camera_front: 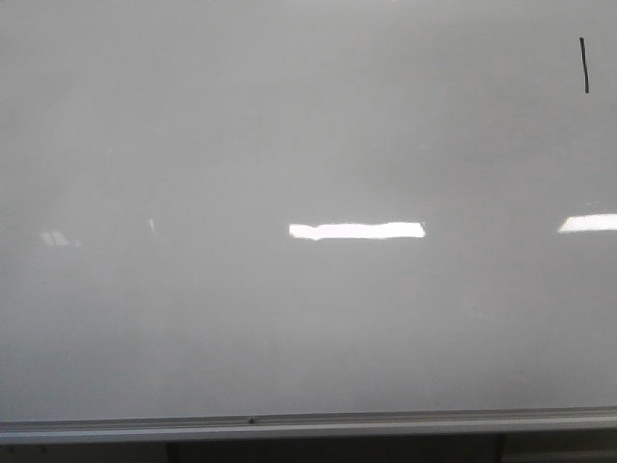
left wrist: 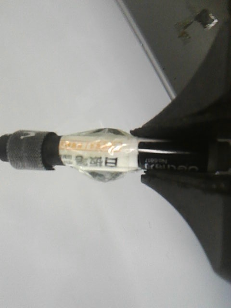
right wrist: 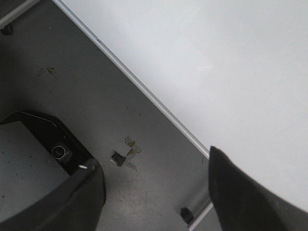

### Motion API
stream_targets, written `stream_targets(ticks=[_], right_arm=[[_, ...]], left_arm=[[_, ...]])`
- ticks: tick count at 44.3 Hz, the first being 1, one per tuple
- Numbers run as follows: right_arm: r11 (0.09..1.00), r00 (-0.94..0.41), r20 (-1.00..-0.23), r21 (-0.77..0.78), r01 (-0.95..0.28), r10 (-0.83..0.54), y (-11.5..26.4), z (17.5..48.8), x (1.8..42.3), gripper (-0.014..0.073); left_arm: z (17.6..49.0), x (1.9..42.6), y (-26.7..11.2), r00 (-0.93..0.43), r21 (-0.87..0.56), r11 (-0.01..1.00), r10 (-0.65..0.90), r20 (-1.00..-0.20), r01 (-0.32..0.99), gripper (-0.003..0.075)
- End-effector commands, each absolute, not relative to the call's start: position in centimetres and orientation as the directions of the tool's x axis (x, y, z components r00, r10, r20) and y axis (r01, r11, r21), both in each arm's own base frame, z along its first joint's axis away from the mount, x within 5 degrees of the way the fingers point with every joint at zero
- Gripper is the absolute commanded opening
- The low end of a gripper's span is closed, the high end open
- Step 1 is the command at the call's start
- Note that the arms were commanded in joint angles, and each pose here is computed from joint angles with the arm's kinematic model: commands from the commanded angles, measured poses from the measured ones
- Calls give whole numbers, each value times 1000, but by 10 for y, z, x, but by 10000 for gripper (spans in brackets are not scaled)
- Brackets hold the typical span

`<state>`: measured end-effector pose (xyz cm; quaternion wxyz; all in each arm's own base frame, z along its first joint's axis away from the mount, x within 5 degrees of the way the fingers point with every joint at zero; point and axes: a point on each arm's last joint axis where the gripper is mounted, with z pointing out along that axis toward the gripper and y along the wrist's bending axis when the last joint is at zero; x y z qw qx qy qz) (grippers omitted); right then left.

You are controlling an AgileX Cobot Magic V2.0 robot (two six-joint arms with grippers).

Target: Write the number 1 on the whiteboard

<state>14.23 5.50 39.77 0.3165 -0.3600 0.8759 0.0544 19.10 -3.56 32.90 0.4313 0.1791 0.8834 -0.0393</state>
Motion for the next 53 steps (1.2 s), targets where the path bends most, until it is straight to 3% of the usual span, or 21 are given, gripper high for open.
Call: stream_targets(ticks=[1, 7, 10, 18, 26, 35, 48, 53], right_arm=[[749, -499, -655, -156, -644, -567, 55, 409, 143, 496], [749, -499, -656, -156, -644, -566, 55, 409, 143, 496], [749, -498, -658, -158, -643, -565, 55, 409, 143, 496], [751, -492, -665, -162, -640, -562, 55, 410, 144, 496], [752, -489, -668, -164, -638, -560, 55, 410, 144, 496], [752, -489, -669, -164, -638, -560, 55, 410, 144, 496], [753, -488, -670, -164, -638, -560, 55, 410, 145, 496], [753, -488, -670, -165, -637, -560, 55, 410, 145, 496]], left_arm=[[328, 202, -20, -490, 0, 981, 97, -866, 194, 11], [304, 217, 0, -469, -151, 988, -127, -874, 14, 12], [295, 228, 3, -459, -154, 988, -148, -876, -24, 11], [277, 253, 6, -448, -130, 989, -146, -882, -68, 12], [268, 275, 0, -345, -70, 994, -97, -933, -88, 12], [254, 294, -18, -267, 37, 999, 25, -963, -40, 12], [232, 305, -21, -314, 54, 998, 38, -949, -41, 18], [230, 306, -21, -328, 53, 998, 38, -944, -36, 88]])
